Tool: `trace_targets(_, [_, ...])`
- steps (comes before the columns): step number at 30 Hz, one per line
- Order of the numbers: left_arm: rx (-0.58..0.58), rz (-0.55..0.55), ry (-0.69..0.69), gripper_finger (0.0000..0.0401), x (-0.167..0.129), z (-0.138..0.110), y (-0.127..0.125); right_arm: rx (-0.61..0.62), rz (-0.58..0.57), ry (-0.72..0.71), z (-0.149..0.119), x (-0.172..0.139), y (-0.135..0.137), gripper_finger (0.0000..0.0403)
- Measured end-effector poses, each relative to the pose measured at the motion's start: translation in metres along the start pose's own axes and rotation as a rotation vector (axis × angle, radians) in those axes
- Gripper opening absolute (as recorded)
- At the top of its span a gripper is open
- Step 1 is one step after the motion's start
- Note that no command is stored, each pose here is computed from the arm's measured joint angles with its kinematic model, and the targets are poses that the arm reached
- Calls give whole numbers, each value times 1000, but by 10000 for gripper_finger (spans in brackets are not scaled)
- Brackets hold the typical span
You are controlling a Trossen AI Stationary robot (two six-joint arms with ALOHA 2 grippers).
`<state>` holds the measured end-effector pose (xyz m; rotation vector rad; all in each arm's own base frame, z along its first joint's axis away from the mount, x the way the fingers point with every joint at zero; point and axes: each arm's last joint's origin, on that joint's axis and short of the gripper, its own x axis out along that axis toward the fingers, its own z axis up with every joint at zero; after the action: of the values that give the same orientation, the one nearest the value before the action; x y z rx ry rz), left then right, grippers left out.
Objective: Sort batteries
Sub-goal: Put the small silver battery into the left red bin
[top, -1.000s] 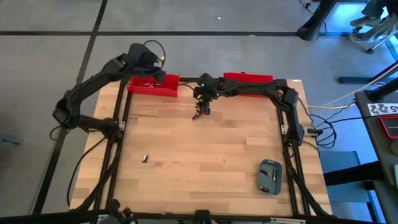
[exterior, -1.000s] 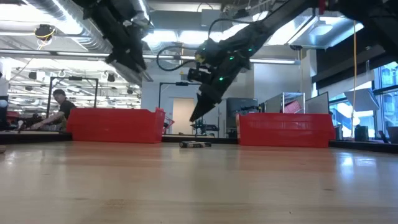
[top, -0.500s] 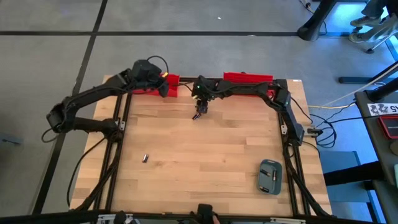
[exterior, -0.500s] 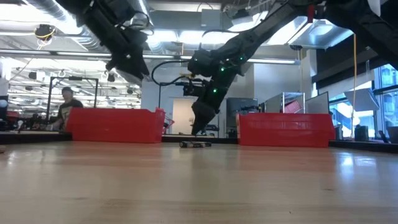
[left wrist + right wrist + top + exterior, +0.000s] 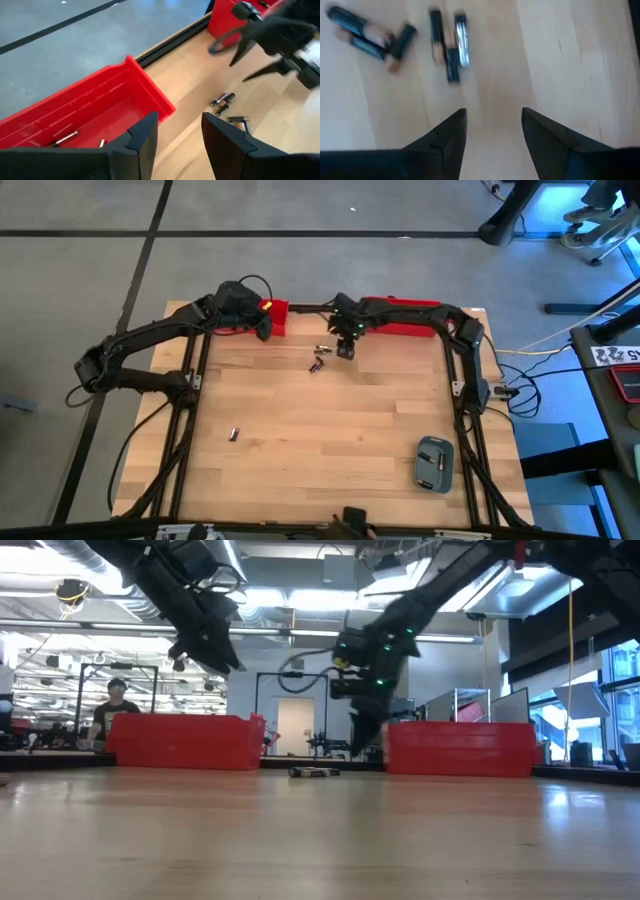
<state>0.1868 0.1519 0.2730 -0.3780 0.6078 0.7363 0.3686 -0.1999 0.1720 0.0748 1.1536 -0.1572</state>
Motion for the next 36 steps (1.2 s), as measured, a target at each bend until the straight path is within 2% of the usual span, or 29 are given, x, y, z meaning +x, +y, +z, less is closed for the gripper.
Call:
trace_targets(6, [52, -4, -5, 143, -1, -2, -12, 8, -13, -84, -41, 3, 6, 192])
trace_targets(10, [70, 14, -11, 143, -1, -3, -17, -14, -50, -241, -54, 4, 11, 192])
trace_targets(16, [87, -7, -43, 143, -2, -1, -26, -46, -11, -417, -48, 8, 12, 192])
trace_targets(22, [95, -15, -60, 143, -2, 0, -29, -43, -21, -479, -32, -2, 7, 192])
trace_targets(31, [89, 25, -65, 143, -2, 0, -28, -93, 19, -357, -3, 10, -4, 192])
trace_targets(36, [79, 19, -61, 143, -2, -1, -30, -102, 71, -252, -11, 12, -1, 192])
